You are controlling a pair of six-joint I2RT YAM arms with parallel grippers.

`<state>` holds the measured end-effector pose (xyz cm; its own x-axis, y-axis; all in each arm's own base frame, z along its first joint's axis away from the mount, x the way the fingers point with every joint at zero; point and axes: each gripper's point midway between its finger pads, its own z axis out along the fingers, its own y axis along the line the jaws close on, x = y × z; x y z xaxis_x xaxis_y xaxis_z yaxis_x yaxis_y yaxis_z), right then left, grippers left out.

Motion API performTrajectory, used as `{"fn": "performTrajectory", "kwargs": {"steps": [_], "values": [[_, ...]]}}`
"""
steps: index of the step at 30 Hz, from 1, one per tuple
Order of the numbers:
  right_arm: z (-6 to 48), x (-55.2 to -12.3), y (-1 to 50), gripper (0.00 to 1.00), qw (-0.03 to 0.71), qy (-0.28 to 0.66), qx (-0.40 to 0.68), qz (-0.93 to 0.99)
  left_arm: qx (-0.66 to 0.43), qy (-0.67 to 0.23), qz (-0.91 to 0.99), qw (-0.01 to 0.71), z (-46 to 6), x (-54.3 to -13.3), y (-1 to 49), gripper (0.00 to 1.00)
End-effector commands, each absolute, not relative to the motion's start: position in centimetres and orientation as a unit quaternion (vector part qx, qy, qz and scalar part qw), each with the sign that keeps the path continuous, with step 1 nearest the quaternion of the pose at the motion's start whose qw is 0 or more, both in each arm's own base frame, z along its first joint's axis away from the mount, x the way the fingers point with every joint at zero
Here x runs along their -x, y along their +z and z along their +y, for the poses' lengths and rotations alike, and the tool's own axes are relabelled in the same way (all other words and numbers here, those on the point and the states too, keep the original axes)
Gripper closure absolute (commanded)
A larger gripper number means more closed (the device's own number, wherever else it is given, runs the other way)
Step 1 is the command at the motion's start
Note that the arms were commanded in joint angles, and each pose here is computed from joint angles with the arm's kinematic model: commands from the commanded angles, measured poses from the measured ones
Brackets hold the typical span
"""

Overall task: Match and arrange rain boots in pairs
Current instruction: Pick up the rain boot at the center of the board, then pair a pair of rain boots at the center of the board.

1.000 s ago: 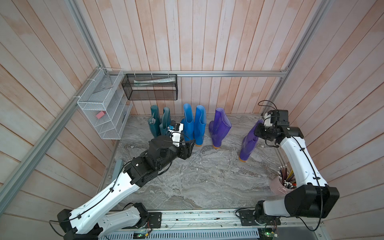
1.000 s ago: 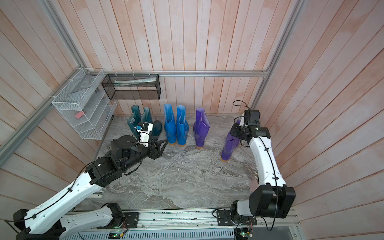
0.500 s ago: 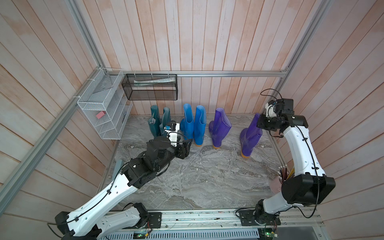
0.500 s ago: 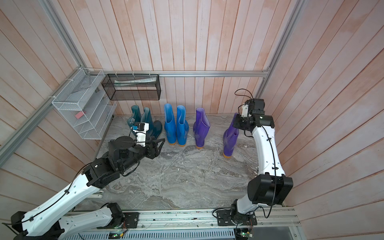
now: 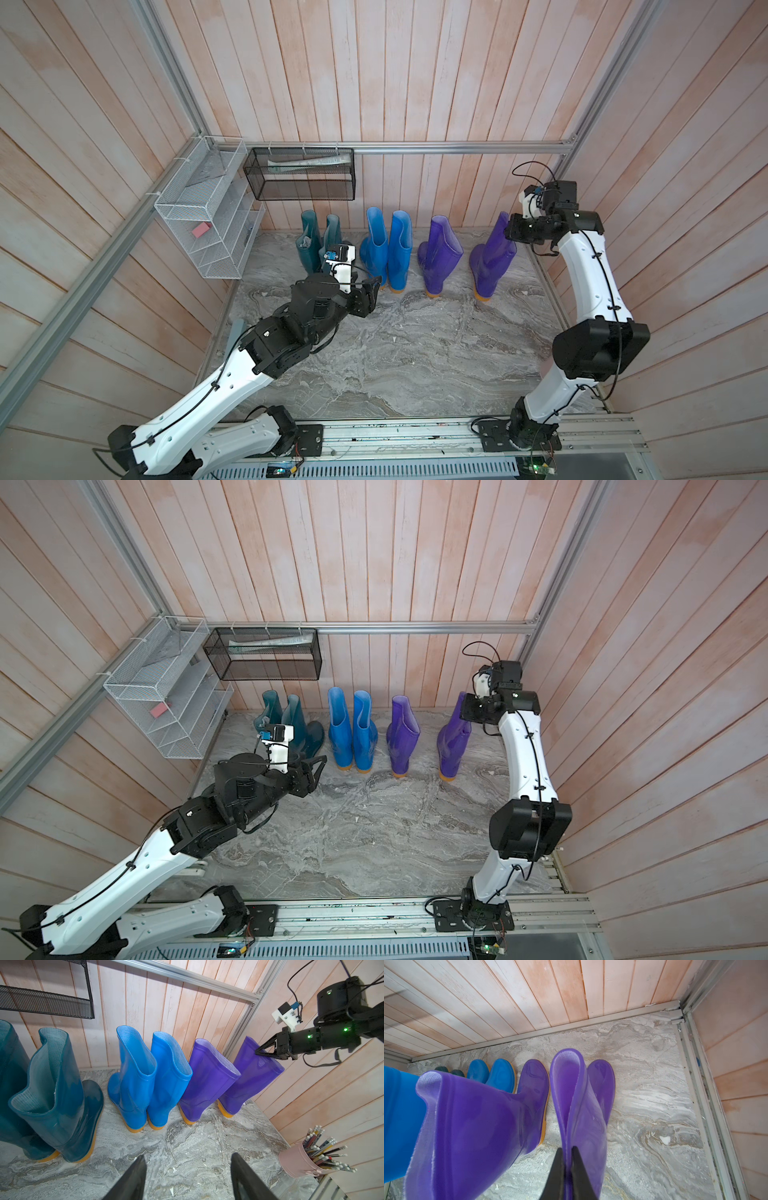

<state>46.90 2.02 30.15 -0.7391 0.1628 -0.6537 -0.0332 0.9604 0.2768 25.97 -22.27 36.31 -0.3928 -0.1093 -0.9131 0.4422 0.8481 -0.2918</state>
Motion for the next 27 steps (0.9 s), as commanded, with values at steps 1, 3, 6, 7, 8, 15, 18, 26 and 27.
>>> {"fn": "performTrajectory", "kwargs": {"steps": [1, 3, 6, 7, 8, 15, 18, 26, 27], "values": [[3.5, -48.2, 33.5, 0.93, 0.405, 0.152, -0.002, 0.902, -0.093, -0.253, 0.793, 0.547, -21.8, -25.9, 37.2, 0.34], [3.9, -48.7, 33.5, 0.93, 0.405, 0.154, 0.003, 0.901, -0.091, -0.25, 0.794, 0.547, -21.6, -25.9, 37.1, 0.34], [4.7, -49.3, 33.4, 0.93, 0.405, 0.158, 0.01, 0.9, -0.089, -0.247, 0.795, 0.547, -21.4, -25.8, 37.1, 0.34], [5.0, -49.5, 33.3, 0.93, 0.404, 0.16, 0.013, 0.901, -0.088, -0.245, 0.796, 0.546, -21.3, -25.8, 37.0, 0.34], [5.2, -49.7, 33.2, 0.93, 0.403, 0.16, 0.015, 0.901, -0.088, -0.245, 0.796, 0.546, -21.3, -25.8, 37.0, 0.34], [7.7, -51.1, 32.5, 0.93, 0.394, 0.168, 0.034, 0.903, -0.085, -0.245, 0.796, 0.547, -21.0, -25.7, 37.2, 0.34], [8.5, -51.5, 32.4, 0.93, 0.393, 0.17, 0.039, 0.903, -0.084, -0.242, 0.797, 0.547, -20.9, -25.7, 37.2, 0.34], [10.7, -52.0, 31.4, 0.94, 0.383, 0.178, 0.054, 0.905, -0.085, -0.241, 0.797, 0.548, -20.8, -25.7, 37.4, 0.34], [10.9, -52.0, 31.3, 0.94, 0.382, 0.179, 0.054, 0.905, -0.086, -0.24, 0.797, 0.547, -20.8, -25.7, 37.4, 0.34]]}}
